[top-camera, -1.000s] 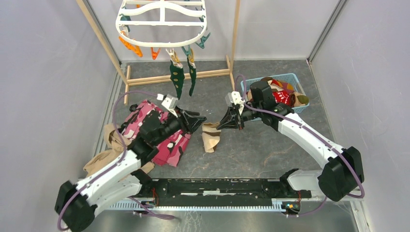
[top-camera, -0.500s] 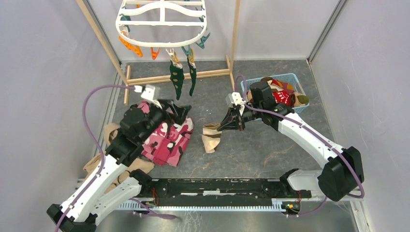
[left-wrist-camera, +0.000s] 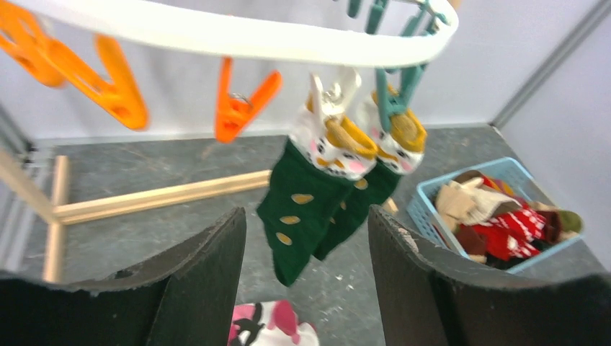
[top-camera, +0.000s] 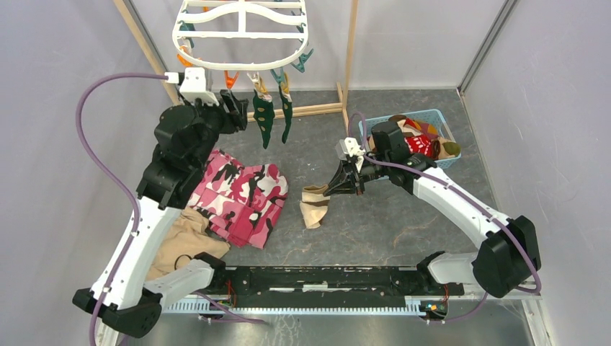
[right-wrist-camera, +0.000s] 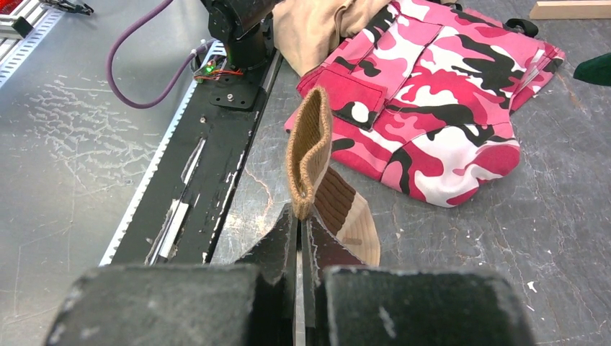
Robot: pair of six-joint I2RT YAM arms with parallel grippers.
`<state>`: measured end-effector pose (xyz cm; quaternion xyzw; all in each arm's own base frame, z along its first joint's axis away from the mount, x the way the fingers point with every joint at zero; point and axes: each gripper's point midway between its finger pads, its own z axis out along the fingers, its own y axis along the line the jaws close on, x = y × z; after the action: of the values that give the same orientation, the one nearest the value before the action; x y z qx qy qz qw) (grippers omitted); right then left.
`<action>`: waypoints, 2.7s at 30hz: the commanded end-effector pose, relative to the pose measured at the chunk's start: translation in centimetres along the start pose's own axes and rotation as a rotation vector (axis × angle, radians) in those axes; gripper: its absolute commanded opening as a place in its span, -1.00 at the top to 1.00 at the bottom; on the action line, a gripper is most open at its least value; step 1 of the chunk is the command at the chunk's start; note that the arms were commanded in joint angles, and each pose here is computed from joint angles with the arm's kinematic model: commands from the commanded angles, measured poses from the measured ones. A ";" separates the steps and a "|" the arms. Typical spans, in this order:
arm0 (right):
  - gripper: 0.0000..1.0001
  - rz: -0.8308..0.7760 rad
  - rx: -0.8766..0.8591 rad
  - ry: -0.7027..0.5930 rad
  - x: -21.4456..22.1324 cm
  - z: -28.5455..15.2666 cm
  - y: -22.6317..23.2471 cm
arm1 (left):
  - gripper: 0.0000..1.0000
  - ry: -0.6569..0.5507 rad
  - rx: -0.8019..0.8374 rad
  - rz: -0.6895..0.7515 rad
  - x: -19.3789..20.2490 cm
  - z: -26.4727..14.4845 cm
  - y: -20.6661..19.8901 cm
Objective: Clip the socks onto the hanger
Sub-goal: Open the clamp at the hanger.
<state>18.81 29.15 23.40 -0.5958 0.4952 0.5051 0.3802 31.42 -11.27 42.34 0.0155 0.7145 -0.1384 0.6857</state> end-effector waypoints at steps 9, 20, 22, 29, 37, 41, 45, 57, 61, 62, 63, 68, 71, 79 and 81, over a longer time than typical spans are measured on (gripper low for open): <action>1.00 -0.030 -0.028 -0.032 -1.4 0.0 -0.2 | -0.33 0.064 -0.177 0.197 -2.8 3.7 2.4; 1.00 -0.021 -0.035 -0.030 -1.2 0.1 -0.2 | -0.25 0.081 -0.237 0.245 -3.2 6.1 3.0; 1.00 -0.021 -0.035 -0.029 -1.2 0.1 -0.3 | -0.25 0.075 -0.247 0.242 -3.5 5.7 3.2; 1.00 -0.008 -0.047 -0.031 -1.1 0.2 -0.3 | -0.29 0.043 -0.263 0.252 -4.4 5.5 3.5; 1.00 -0.011 -0.045 -0.032 -1.2 0.2 -0.2 | -0.22 0.039 -0.252 0.271 -4.6 6.7 3.1; 1.00 -0.011 -0.047 -0.032 -1.2 0.2 -0.2 | -0.22 0.034 -0.256 0.278 -4.7 7.0 3.1; 1.00 -0.011 -0.048 -0.033 -1.2 0.2 -0.2 | -0.22 0.029 -0.255 0.285 -4.8 7.3 3.1; 1.00 -0.010 -0.052 -0.036 -1.3 0.2 -0.1 | -0.20 0.029 -0.272 0.316 -4.6 8.2 3.3; 1.00 -0.010 -0.055 -0.036 -1.3 0.2 -0.1 | -0.20 0.023 -0.269 0.315 -4.6 8.4 3.2; 1.00 -0.009 -0.055 -0.035 -1.2 0.2 0.0 | -0.20 0.022 -0.267 0.314 -4.7 8.4 3.2; 1.00 -0.009 -0.055 -0.036 -1.3 0.2 -0.1 | -0.19 0.019 -0.264 0.313 -4.8 8.3 3.1; 1.00 -0.009 -0.057 -0.036 -1.3 0.2 0.0 | -0.05 0.010 -0.251 0.310 -5.0 8.1 2.9; 1.00 -0.010 -0.055 -0.036 -1.3 0.2 0.0 | 0.15 0.007 -0.245 0.307 -5.1 7.8 2.9; 1.00 -0.011 -0.053 -0.033 -1.2 0.2 -0.1 | 0.66 0.008 -0.228 0.295 -5.2 7.5 2.6; 1.00 -0.016 -0.045 -0.027 -1.1 0.1 -0.2 | 0.79 0.008 -0.226 0.286 -5.2 7.4 2.5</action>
<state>18.50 29.35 22.75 -0.5907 0.4958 0.5271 0.3570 40.37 -9.77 43.16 0.0468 0.7517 0.0599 0.6551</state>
